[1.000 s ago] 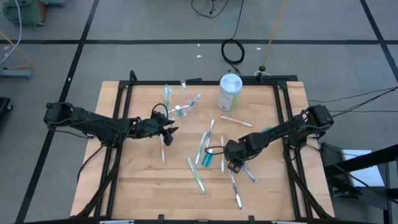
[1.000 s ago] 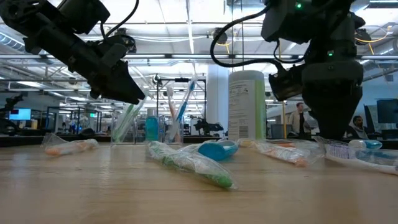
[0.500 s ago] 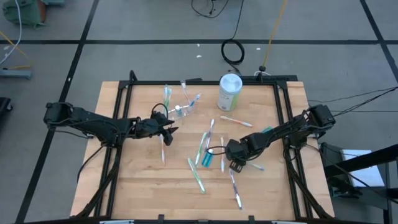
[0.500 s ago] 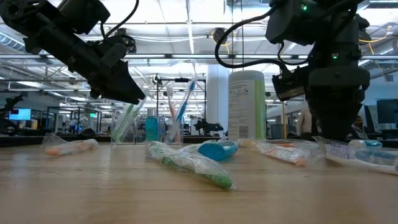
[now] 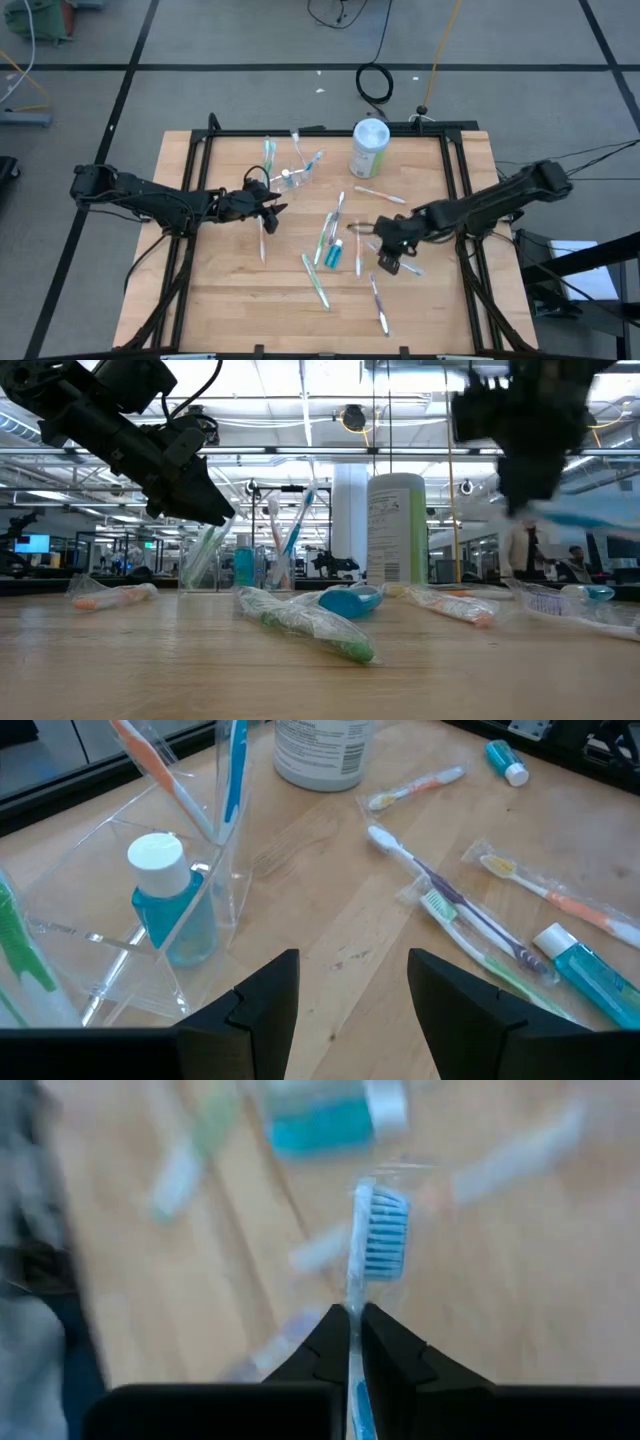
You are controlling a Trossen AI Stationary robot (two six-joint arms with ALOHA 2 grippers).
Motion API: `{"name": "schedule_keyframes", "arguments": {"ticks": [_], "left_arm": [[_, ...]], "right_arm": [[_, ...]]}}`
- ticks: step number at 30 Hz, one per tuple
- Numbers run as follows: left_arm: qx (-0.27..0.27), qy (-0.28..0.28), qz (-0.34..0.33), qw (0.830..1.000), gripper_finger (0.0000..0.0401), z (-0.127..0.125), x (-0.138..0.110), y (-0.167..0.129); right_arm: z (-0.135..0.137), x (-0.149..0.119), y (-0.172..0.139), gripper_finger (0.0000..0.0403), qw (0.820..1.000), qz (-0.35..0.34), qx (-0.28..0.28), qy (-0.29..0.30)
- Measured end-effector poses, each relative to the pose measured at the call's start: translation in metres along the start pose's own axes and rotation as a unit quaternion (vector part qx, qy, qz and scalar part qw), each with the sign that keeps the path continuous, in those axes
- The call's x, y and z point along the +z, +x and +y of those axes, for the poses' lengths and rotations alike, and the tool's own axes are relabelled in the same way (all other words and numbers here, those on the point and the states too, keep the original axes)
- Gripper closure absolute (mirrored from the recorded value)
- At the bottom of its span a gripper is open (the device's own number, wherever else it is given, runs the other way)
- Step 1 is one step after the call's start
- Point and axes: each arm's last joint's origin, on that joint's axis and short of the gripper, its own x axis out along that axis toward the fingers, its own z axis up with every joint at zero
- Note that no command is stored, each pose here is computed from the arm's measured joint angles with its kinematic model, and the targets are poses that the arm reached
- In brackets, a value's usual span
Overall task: Pick & Place toothbrushing station
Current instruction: Put the blue toothbrush into the transparent organizer
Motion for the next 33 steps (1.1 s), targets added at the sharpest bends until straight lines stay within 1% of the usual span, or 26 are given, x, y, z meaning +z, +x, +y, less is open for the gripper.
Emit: {"name": "schedule_keyframes", "arguments": {"ticks": [2,4,6,7,10,13,16,19,22,23,26,28,29,33], "left_arm": [[0.000,0.000,0.000,1.000,0.0210,0.000,0.000,0.000],[0.000,0.000,0.000,1.000,0.0210,0.000,0.000,0.000],[0.000,0.000,0.000,1.000,0.0210,0.000,0.000,0.000],[0.000,-0.001,0.000,1.000,0.0210,0.000,0.000,0.000],[-0.001,-0.001,-0.001,1.000,0.0210,0.000,0.000,0.000],[-0.004,-0.002,-0.002,1.000,0.0210,0.000,0.001,0.000],[-0.007,-0.005,-0.008,1.000,0.0210,-0.001,0.002,0.000],[-0.008,-0.006,-0.008,1.000,0.0210,-0.001,0.002,0.000],[-0.008,-0.007,-0.008,1.000,0.0210,-0.001,0.002,0.000],[-0.008,-0.007,-0.008,1.000,0.0210,-0.001,0.002,0.000],[-0.009,-0.008,-0.010,1.000,0.0210,-0.001,0.002,0.000],[-0.010,-0.008,-0.011,1.000,0.0210,-0.001,0.003,0.000],[-0.010,-0.009,-0.013,1.000,0.0210,-0.002,0.003,0.000],[-0.012,-0.010,-0.016,1.000,0.0210,-0.002,0.003,0.000]], "right_arm": [[0.004,0.006,-0.017,0.0395,0.998,-0.058,0.027,-0.029],[0.007,0.013,-0.033,0.0395,0.989,-0.120,0.053,-0.070],[0.011,0.020,-0.048,0.0395,0.973,-0.181,0.083,-0.116],[0.013,0.024,-0.056,0.0395,0.962,-0.213,0.097,-0.141],[0.017,0.033,-0.075,0.0395,0.924,-0.295,0.114,-0.213],[0.018,0.044,-0.091,0.0395,0.880,-0.378,0.118,-0.263],[0.019,0.058,-0.106,0.0395,0.831,-0.460,0.115,-0.290],[0.016,0.069,-0.114,0.0395,0.786,-0.522,0.091,-0.319],[0.012,0.080,-0.117,0.0395,0.751,-0.563,0.060,-0.340],[0.011,0.085,-0.117,0.0395,0.738,-0.579,0.050,-0.344],[0.004,0.100,-0.115,0.0395,0.708,-0.617,0.027,-0.344],[-0.001,0.111,-0.111,0.0395,0.691,-0.632,0.024,-0.350],[-0.002,0.118,-0.110,0.0396,0.687,-0.632,0.029,-0.358],[-0.007,0.149,-0.108,0.0396,0.689,-0.625,0.052,-0.363]]}}
